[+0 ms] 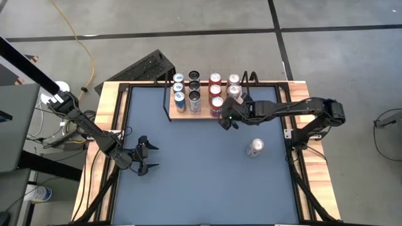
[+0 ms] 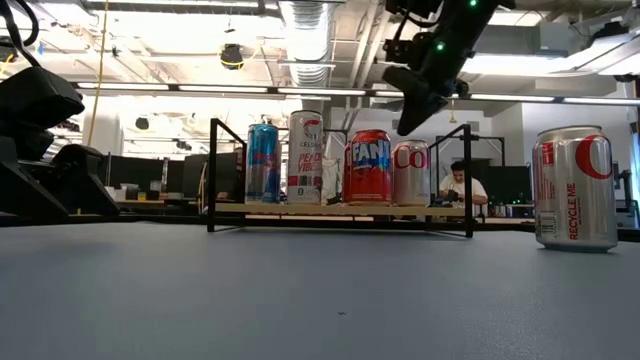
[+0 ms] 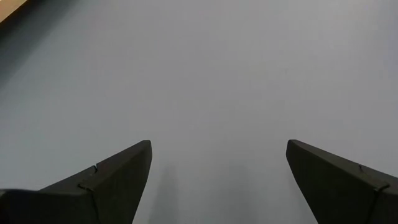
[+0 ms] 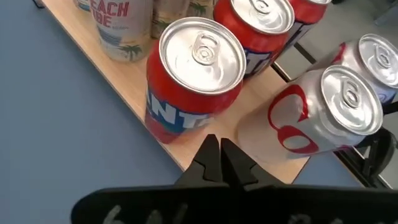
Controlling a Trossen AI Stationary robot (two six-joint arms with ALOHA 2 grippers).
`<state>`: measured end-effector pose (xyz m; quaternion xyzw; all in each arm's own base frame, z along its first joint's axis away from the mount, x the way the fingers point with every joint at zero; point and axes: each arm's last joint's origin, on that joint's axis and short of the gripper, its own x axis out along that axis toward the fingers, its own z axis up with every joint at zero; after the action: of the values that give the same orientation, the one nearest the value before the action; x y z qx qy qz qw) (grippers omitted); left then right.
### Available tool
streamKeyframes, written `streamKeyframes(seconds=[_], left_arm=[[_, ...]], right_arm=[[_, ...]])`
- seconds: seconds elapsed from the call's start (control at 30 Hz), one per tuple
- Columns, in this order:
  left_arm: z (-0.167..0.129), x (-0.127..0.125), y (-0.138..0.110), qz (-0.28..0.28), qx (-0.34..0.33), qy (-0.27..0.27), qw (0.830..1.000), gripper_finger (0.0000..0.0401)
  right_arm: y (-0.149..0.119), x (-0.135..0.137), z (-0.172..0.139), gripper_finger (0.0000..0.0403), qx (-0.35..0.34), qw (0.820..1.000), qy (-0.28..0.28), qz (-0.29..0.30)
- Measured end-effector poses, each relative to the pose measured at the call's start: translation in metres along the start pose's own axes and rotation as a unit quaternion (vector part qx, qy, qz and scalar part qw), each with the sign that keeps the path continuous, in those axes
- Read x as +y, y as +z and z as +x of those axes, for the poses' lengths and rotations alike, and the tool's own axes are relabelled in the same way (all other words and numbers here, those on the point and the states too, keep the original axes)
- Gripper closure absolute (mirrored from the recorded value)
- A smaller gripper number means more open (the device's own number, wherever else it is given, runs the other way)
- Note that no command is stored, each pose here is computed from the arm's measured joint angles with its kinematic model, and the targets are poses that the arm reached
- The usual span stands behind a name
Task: Place canned beverage on shelf
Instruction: Put the orange soda can on the shelf aligned with the other orange soda cans
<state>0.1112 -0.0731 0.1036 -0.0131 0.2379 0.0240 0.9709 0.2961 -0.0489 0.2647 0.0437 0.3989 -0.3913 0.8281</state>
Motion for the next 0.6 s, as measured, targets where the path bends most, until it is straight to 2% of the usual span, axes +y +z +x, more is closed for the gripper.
streamKeyframes(seconds=[0.23, 0.6], left_arm=[[0.000, 0.000, 0.000, 0.000, 0.000, 0.000, 1.000, 0.0040], [0.000, 0.000, -0.001, 0.003, 0.003, 0.002, 1.000, 0.0040]], right_arm=[[0.006, 0.000, 0.010, 0.0403, -0.015, 1.000, 0.000, 0.018], [0.003, 0.008, 0.030, 0.0403, 0.011, 1.000, 0.017, 0.015]])
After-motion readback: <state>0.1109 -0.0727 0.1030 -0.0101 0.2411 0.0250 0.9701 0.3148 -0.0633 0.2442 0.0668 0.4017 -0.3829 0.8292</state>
